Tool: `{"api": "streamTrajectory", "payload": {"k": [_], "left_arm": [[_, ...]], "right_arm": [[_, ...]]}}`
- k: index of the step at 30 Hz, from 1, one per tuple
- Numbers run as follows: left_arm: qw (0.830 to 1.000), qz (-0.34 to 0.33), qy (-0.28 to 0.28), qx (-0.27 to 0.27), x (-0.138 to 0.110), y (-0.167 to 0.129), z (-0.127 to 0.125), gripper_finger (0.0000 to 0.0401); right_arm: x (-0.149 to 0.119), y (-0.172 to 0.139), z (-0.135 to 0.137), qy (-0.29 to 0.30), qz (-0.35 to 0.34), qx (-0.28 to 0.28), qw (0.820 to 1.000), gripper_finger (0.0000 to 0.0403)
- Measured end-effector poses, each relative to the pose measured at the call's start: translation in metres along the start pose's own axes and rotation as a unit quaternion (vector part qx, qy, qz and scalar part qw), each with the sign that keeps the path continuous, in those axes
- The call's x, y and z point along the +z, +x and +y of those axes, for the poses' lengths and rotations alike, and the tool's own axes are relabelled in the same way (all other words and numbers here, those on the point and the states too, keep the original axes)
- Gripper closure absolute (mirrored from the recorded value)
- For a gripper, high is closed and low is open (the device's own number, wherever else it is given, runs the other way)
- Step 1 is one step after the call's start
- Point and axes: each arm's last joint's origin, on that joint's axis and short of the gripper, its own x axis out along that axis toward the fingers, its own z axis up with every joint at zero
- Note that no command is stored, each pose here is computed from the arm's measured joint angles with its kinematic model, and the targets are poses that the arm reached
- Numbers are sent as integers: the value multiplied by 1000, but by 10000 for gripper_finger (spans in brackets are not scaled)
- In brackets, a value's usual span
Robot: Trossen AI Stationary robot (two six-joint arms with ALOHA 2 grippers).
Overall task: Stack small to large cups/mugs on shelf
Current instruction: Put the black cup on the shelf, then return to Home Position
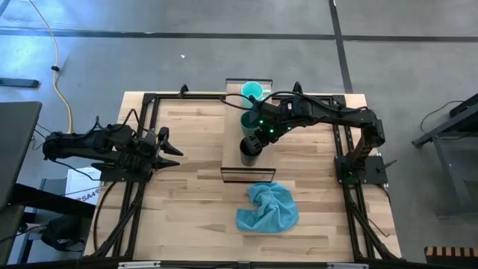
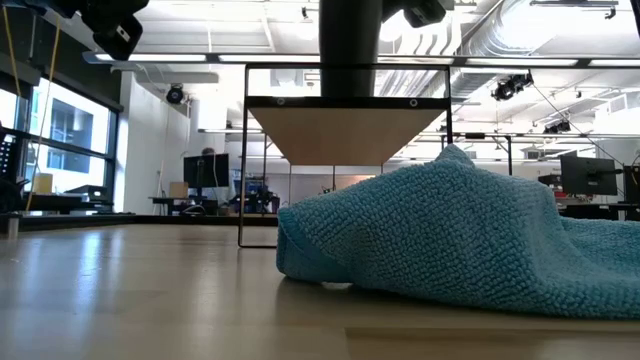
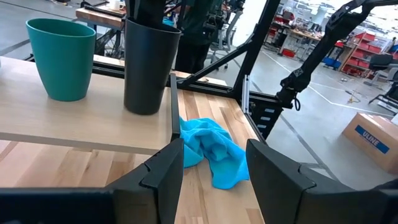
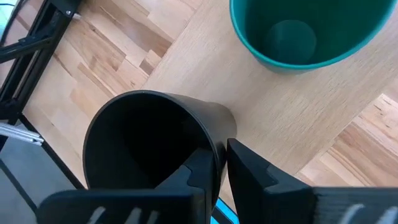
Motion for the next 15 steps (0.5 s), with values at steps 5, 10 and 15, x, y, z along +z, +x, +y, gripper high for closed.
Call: {"api": "streamTrajectory", "payload": {"k": [5, 10, 15], "left_arm": [[1000, 0, 0, 0, 0, 0, 0, 238], [1000, 0, 0, 1, 0, 0, 0, 238], [1000, -1, 0, 2, 0, 0, 0, 238]], "right_arm": [[0, 0, 0, -4, 0, 0, 1000, 359], [0, 0, 0, -4, 0, 0, 1000, 330], [0, 0, 0, -4, 0, 0, 1000, 314]]}}
